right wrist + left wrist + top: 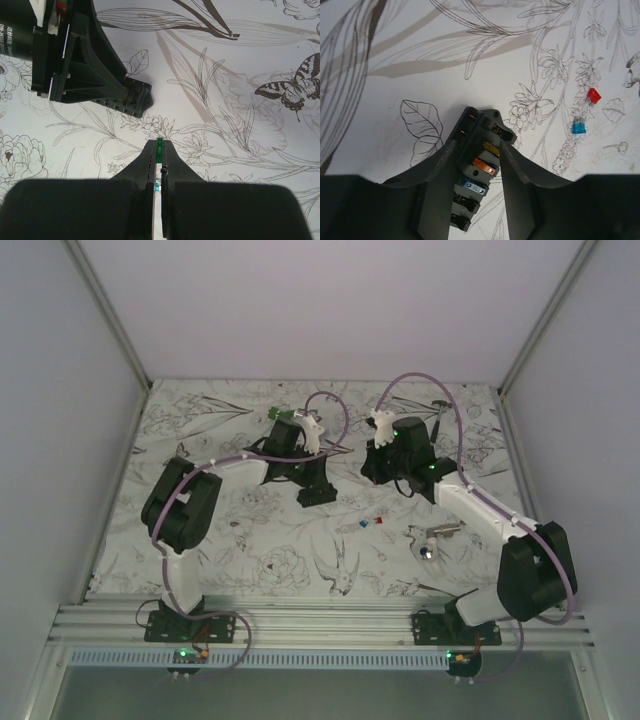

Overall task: Snap on the fuse box
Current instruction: Move the fuse box base at the center of the board.

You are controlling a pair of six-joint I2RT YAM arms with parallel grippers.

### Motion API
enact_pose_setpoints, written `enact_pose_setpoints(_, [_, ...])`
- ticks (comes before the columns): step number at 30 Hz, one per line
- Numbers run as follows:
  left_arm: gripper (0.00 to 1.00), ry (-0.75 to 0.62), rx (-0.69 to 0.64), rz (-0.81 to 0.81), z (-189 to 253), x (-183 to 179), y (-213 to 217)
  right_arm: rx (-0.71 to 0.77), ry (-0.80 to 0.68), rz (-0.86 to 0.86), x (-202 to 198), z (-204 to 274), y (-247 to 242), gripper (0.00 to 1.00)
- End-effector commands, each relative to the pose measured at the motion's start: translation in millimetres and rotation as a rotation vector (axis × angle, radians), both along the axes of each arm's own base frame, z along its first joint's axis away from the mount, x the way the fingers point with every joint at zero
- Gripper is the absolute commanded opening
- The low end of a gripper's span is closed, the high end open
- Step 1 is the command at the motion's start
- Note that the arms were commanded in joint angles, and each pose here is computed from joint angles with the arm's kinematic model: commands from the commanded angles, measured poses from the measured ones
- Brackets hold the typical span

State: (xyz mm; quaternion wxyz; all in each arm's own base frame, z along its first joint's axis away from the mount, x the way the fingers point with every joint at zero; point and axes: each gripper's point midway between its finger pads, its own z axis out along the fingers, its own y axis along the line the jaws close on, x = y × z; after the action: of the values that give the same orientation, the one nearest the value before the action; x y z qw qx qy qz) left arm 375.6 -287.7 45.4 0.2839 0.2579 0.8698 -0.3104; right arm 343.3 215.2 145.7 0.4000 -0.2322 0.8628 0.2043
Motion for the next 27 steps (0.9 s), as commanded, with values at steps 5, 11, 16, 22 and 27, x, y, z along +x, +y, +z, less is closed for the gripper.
enact_pose_setpoints(5, [0.4, 0.154, -0.021, 0.017, -5.5, -46.8, 3.5, -0.028, 0.106, -0.067, -4.6, -17.6, -3.4, 0.0])
enact_pose_setpoints(11, [0.4, 0.232, -0.014, 0.125, -6.4, -69.3, 13.8, -0.074, 0.113, -0.059, -22.2, -23.4, 13.0, 0.0])
enact_pose_setpoints(16, [0.41, 0.27, -0.009, 0.186, -4.8, -90.0, 20.1, -0.085, 0.121, -0.049, -34.2, -27.5, 24.5, 0.0])
enact_pose_setpoints(22, [0.43, 0.345, -0.02, 0.287, -7.1, -107.4, 27.6, -0.1, 0.124, -0.028, -48.5, -33.9, 44.2, 0.0])
enact_pose_setpoints(27, [0.51, 0.321, -0.033, 0.347, 3.8, -111.8, 37.6, -0.103, 0.128, -0.012, -60.8, -37.9, 60.3, 0.0])
